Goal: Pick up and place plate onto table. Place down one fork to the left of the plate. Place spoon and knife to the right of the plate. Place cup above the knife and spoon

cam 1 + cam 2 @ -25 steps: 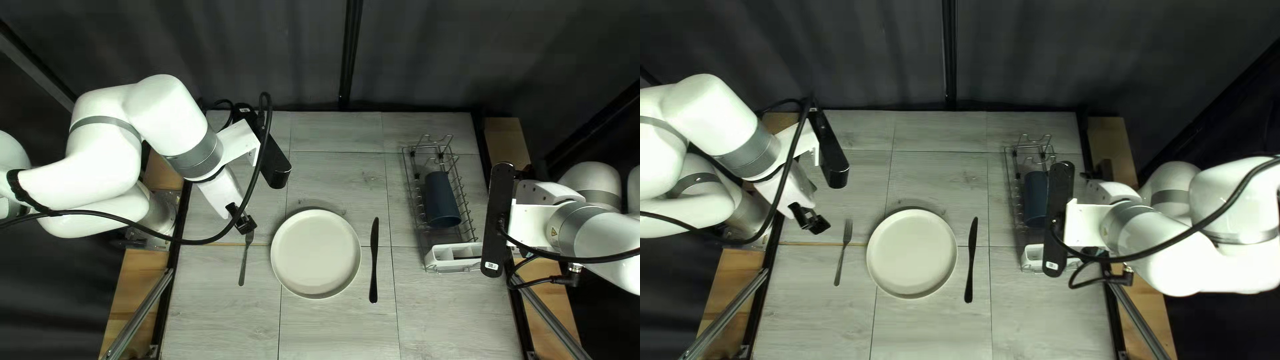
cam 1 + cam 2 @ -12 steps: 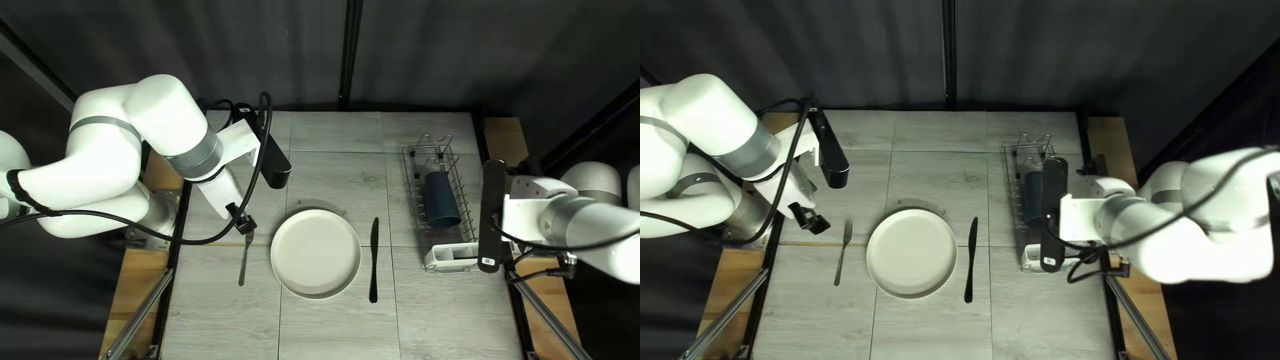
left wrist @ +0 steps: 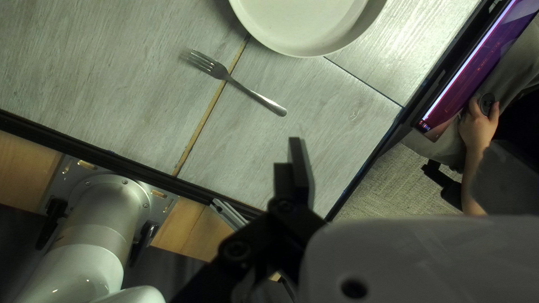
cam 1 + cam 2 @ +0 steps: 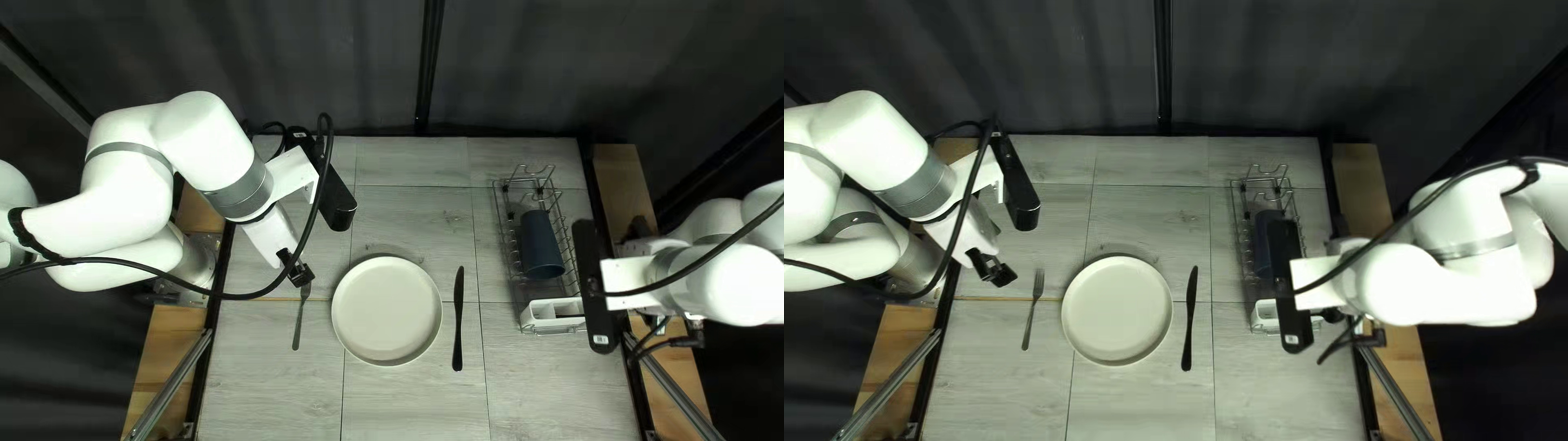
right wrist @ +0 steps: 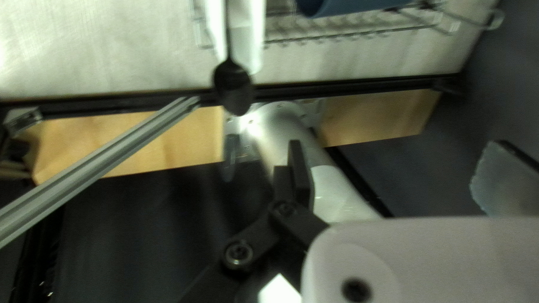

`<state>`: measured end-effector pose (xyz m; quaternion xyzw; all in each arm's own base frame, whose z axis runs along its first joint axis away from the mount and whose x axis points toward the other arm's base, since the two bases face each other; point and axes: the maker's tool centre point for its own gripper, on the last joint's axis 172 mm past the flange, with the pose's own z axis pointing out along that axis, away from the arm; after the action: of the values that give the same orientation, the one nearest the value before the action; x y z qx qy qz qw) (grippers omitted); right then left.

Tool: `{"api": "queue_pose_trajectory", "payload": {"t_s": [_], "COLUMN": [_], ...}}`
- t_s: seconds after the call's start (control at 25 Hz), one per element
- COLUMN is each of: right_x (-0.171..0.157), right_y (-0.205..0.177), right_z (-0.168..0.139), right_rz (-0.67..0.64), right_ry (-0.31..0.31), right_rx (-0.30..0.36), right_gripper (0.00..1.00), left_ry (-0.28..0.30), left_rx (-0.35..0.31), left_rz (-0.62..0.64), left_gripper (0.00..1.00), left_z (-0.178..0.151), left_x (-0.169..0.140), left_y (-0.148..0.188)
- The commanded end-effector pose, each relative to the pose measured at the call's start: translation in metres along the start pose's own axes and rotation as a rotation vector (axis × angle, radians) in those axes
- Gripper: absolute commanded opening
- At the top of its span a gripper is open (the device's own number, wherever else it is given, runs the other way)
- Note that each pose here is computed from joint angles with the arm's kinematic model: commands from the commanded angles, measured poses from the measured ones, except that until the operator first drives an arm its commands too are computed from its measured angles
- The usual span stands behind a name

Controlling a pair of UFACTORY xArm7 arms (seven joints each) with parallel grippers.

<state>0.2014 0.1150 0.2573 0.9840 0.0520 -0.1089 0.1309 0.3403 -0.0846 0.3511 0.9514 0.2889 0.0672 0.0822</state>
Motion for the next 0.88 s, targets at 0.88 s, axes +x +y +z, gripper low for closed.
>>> {"api": "queue_pose_trajectory", "payload": {"t_s": [0.88], "right_x": [-0.007], "right_y": [-0.045], "right_z": [0.099], "right_rz": [0.075], "right_ry": [-0.002], "right_rx": [0.065], "right_gripper": [1.0], "left_ry": [0.0], "left_rx": [0.0], "left_rz": [0.0], "left_gripper": [1.0], "left_z": [0.0], "left_x": [0.0], "left_y": [0.0]}}
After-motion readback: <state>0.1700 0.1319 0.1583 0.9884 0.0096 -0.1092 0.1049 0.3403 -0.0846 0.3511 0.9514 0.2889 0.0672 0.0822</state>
